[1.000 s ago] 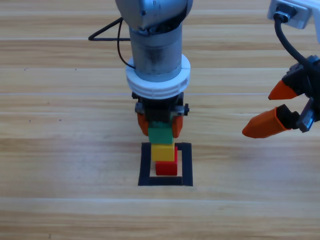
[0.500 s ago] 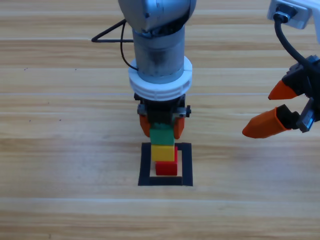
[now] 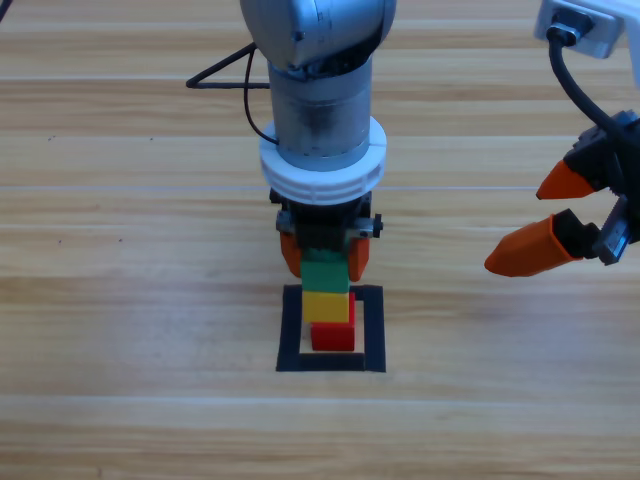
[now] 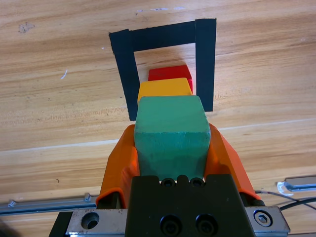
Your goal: Stack the blocks in the rectangular block: red at the bottom, yellow in the middle, green on top
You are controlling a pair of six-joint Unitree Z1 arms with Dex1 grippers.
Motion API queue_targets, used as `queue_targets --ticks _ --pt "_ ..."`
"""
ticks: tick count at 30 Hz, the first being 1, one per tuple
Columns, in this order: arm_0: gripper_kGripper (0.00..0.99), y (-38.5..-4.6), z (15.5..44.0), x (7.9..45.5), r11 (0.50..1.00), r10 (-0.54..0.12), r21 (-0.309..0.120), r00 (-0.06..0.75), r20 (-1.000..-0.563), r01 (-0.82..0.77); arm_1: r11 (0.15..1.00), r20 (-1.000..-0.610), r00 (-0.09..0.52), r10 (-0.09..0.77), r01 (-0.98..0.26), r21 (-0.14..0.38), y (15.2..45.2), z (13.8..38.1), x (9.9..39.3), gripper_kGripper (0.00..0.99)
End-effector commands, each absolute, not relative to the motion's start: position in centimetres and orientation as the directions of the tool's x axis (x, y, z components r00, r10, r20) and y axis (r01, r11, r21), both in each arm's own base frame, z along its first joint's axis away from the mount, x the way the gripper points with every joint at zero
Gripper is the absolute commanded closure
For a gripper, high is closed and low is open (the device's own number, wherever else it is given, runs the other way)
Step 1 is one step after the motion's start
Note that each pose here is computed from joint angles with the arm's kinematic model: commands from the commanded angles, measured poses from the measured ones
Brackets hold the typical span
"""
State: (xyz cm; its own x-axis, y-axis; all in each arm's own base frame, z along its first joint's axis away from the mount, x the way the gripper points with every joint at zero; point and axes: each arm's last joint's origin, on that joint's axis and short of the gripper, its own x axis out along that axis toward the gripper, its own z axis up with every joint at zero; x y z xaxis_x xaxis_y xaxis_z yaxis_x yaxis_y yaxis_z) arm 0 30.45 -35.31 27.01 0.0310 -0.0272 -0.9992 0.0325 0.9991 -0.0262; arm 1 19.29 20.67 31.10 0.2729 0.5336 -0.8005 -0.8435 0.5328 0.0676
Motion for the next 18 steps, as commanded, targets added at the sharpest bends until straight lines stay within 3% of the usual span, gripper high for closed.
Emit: queue_targets --ticks 1,2,3,4,5,6,14,18 --pt "0.919 -37.0 24.5 29.9 0.998 0.011 0.010 -0.013 -1.000 0.069 0.552 -0.834 0.253 0.491 -0.831 0.073 20.1 29.5 19.7 0.000" --pt "0.915 -37.0 24.5 29.9 0.998 0.011 0.010 -0.013 -1.000 0.069 0.552 -0.834 0.253 0.491 -0.831 0.073 20.1 29.5 19.7 0.000" --pt "0.850 -37.0 24.5 29.9 0.998 0.009 0.008 -0.011 -1.000 0.069 0.552 -0.834 0.253 0.491 -0.831 0.073 20.1 29.5 19.7 0.000" --pt "0.668 -37.1 24.7 29.8 0.997 0.005 0.005 -0.006 -1.000 0.072 0.552 -0.834 0.253 0.491 -0.831 0.073 20.1 29.5 19.7 0.000" --pt "0.297 -37.2 24.8 29.7 0.997 0.001 0.001 -0.003 -1.000 0.075 0.552 -0.834 0.253 0.491 -0.831 0.073 20.1 29.5 19.7 0.000" --pt "0.031 -37.2 24.8 29.7 0.997 0.001 0.001 -0.003 -1.000 0.072 0.552 -0.834 0.252 0.490 -0.831 0.073 20.1 29.4 19.7 0.000" --pt "0.000 -37.0 25.8 29.5 0.997 -0.009 -0.008 0.015 -1.000 0.074 0.552 -0.832 0.255 0.493 -0.831 0.072 20.2 29.6 19.7 0.000" --pt "0.000 -36.4 27.8 29.1 0.998 -0.028 -0.024 0.063 -0.998 0.060 0.550 -0.833 0.253 0.493 -0.832 0.073 20.3 29.5 19.8 0.000"
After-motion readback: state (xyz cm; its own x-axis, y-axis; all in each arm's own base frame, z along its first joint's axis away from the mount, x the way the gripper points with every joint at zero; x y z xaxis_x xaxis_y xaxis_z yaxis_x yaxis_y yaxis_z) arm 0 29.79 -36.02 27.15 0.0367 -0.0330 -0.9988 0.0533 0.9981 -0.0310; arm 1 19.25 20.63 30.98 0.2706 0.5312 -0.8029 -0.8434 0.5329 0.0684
